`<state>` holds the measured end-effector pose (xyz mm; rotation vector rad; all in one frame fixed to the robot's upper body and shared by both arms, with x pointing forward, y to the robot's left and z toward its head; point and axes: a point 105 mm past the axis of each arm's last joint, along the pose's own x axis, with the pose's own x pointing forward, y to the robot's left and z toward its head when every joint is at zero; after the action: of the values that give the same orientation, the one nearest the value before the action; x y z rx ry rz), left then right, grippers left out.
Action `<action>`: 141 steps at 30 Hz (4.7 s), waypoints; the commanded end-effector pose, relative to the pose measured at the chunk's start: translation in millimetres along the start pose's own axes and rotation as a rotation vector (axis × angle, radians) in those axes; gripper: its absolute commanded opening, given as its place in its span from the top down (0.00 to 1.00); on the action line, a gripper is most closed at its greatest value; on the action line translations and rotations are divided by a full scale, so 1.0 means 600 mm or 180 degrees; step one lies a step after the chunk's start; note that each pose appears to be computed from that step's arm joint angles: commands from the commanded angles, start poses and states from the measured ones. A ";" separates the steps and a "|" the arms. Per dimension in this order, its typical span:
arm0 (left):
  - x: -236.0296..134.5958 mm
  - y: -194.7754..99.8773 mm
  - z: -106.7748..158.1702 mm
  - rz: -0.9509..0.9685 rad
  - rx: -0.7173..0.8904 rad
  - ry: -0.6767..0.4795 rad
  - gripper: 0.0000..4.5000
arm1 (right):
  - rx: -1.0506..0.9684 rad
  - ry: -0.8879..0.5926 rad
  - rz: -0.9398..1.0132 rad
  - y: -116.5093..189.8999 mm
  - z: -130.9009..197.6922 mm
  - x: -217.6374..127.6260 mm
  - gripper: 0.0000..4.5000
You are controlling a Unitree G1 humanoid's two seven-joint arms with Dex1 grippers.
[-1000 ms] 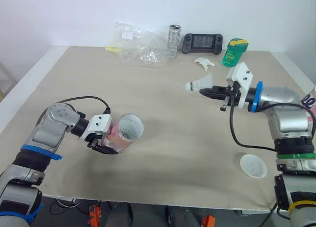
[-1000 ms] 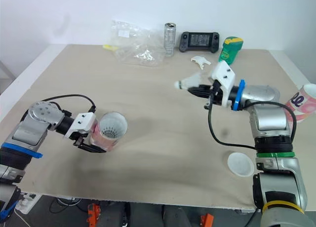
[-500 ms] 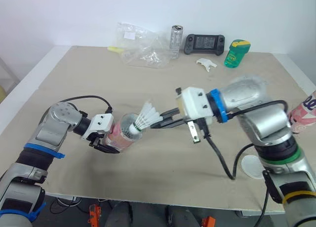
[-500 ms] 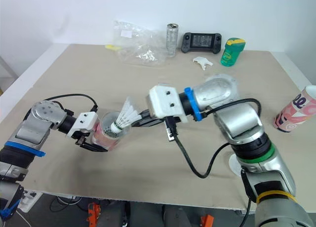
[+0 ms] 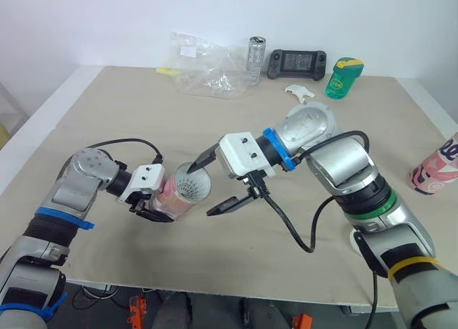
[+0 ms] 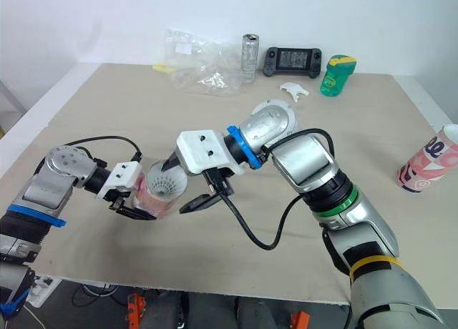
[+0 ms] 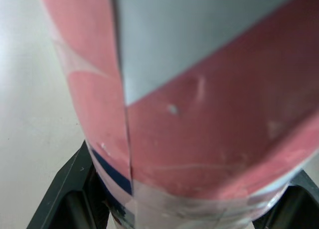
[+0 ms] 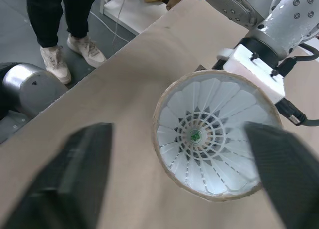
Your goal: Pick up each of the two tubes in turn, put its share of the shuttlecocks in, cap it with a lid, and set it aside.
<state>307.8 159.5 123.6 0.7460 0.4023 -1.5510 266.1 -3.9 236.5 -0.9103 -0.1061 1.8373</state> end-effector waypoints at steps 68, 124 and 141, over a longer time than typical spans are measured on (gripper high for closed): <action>0.135 0.000 0.118 0.0193 -0.0180 -0.1853 0.35 | 0.1654 0.2196 -0.0511 0.188 -0.188 -0.355 0.03; 0.193 0.000 0.053 -0.0026 -0.0245 -0.1316 0.35 | 0.0319 0.0989 -0.0558 -0.004 -0.009 -0.218 0.99; 0.190 -0.017 0.039 -0.0273 -0.0378 -0.1083 0.35 | -0.0415 0.1024 0.0011 -0.024 0.032 -0.128 0.99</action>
<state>300.0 45.5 90.3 0.3418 0.1133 -1.6919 289.3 -57.3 286.7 -1.2242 0.0248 1.6497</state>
